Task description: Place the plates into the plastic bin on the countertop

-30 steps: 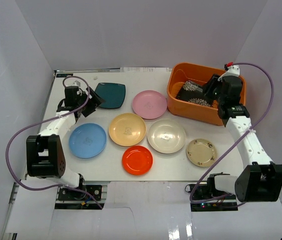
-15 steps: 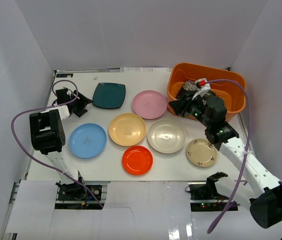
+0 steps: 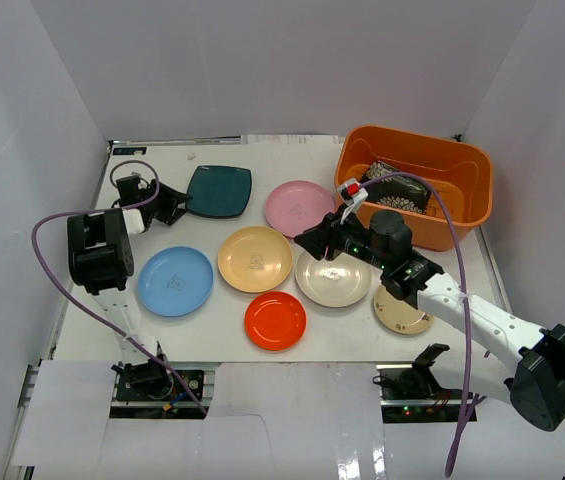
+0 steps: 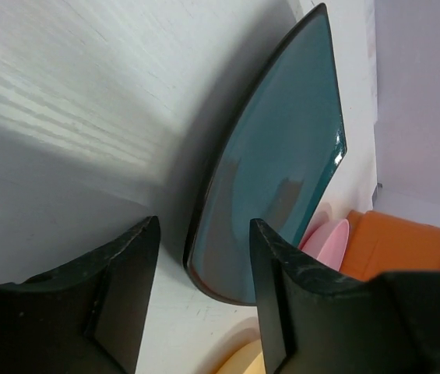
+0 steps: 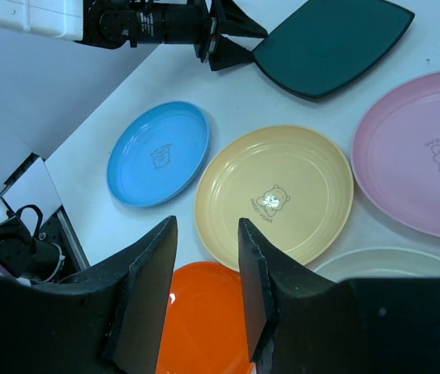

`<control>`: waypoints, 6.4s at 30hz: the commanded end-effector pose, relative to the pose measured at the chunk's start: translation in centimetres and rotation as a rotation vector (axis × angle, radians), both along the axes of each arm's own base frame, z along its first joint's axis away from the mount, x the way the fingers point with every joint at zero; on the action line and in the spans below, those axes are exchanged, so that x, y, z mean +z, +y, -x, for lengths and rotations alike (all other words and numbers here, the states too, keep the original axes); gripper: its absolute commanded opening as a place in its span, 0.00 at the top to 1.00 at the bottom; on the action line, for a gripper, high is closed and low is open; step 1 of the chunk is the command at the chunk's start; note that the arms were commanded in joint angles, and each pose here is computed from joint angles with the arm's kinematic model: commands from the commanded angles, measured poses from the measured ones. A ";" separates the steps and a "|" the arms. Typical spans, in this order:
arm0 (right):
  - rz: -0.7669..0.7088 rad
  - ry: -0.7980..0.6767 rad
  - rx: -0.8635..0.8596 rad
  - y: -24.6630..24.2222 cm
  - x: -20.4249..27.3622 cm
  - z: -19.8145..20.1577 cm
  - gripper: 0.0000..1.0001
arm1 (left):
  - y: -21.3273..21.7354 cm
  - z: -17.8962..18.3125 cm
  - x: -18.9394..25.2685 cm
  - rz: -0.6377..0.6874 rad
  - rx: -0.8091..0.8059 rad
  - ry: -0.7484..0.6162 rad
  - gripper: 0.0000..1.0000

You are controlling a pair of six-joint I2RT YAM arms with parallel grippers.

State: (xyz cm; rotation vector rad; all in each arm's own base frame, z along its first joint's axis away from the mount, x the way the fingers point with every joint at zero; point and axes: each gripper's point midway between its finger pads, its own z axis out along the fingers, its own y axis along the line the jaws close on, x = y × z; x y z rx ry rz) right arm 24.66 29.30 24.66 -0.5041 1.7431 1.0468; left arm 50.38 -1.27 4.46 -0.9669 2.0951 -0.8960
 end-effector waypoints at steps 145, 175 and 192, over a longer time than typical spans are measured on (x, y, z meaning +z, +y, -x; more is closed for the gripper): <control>0.485 0.205 -1.219 -34.6 1.2 -23.8 0.04 | -20.5 30.3 18.8 -0.445 -0.816 -0.619 0.02; 0.681 0.272 0.115 -4.8 -17.0 5.1 0.37 | -14.9 25.6 13.5 -0.548 -0.418 -0.277 0.07; 0.841 0.257 0.176 -4.5 -21.4 6.7 0.66 | -14.5 26.4 5.2 -0.491 -0.323 0.004 0.11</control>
